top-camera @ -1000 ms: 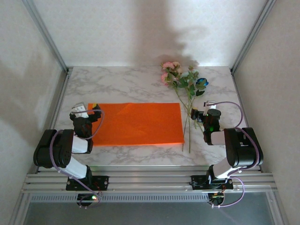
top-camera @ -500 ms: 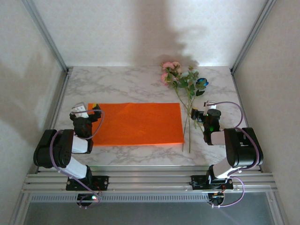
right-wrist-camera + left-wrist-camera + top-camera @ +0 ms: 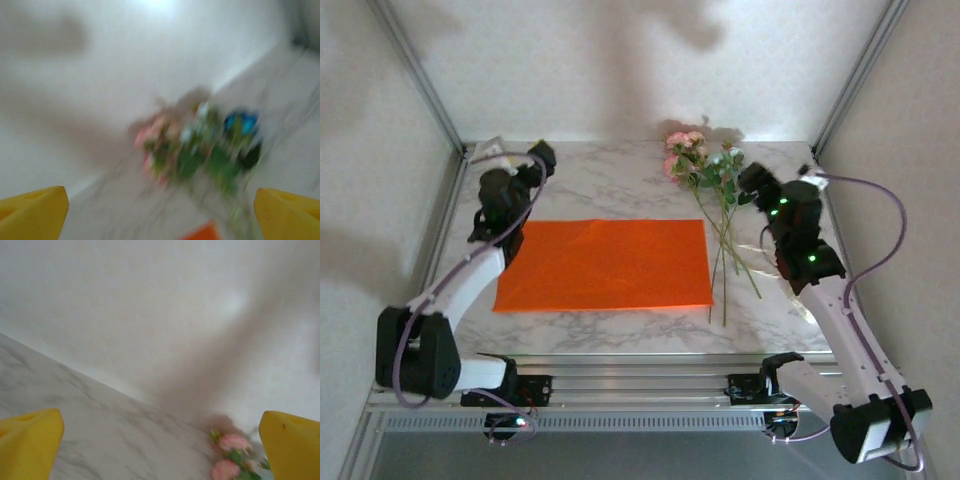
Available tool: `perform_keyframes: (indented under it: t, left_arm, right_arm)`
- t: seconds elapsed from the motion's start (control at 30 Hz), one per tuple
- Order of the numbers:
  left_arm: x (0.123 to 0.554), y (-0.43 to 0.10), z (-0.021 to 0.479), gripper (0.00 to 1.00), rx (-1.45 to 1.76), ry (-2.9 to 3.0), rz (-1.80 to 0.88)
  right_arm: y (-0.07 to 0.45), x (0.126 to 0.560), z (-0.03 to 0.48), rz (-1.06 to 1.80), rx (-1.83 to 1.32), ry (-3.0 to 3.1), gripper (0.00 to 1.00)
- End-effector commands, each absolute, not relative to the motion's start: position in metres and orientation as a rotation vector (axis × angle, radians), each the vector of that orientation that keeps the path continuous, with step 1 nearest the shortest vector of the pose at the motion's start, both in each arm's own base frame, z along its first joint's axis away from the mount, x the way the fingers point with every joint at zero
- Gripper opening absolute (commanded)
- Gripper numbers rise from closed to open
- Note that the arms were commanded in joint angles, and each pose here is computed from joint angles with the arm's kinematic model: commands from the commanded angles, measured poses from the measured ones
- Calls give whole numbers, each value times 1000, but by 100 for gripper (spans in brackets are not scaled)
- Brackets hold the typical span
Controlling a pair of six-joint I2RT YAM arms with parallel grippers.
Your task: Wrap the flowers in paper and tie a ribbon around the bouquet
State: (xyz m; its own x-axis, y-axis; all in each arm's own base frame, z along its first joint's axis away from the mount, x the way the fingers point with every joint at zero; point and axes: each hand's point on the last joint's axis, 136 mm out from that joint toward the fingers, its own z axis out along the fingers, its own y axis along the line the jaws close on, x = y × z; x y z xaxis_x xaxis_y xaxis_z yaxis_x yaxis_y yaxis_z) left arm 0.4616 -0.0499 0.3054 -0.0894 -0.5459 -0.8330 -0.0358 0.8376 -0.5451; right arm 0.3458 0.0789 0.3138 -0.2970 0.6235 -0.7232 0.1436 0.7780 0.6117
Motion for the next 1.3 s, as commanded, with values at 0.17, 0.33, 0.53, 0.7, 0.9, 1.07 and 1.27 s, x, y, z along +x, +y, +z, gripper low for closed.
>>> perform_keyframes:
  t: [0.17, 0.33, 0.53, 0.7, 0.9, 1.07, 1.27]
  left_arm:
    - [425, -144, 89, 67, -429, 2512, -540]
    - [415, -164, 48, 54, -409, 2630, -549]
    - [406, -166, 42, 54, -385, 2643, -562]
    - [404, -163, 54, 54, -365, 2630, -569]
    - [411, -160, 71, 54, -374, 2590, -590]
    - [414, -154, 81, 54, -386, 2559, -590]
    - [415, -127, 98, 54, -498, 2504, -567]
  right_arm:
    - [174, 183, 97, 717, 1098, 2737, 69]
    - [184, 149, 68, 904, 1413, 2607, 68]
    - [181, 164, 43, 845, 1472, 2511, 67]
    - [186, 191, 41, 856, 1485, 2383, 62]
    - [205, 220, 41, 870, 1469, 2346, 56]
    - [204, 237, 33, 804, 1387, 2364, 38]
    - [215, 270, 87, 638, 833, 2533, 0]
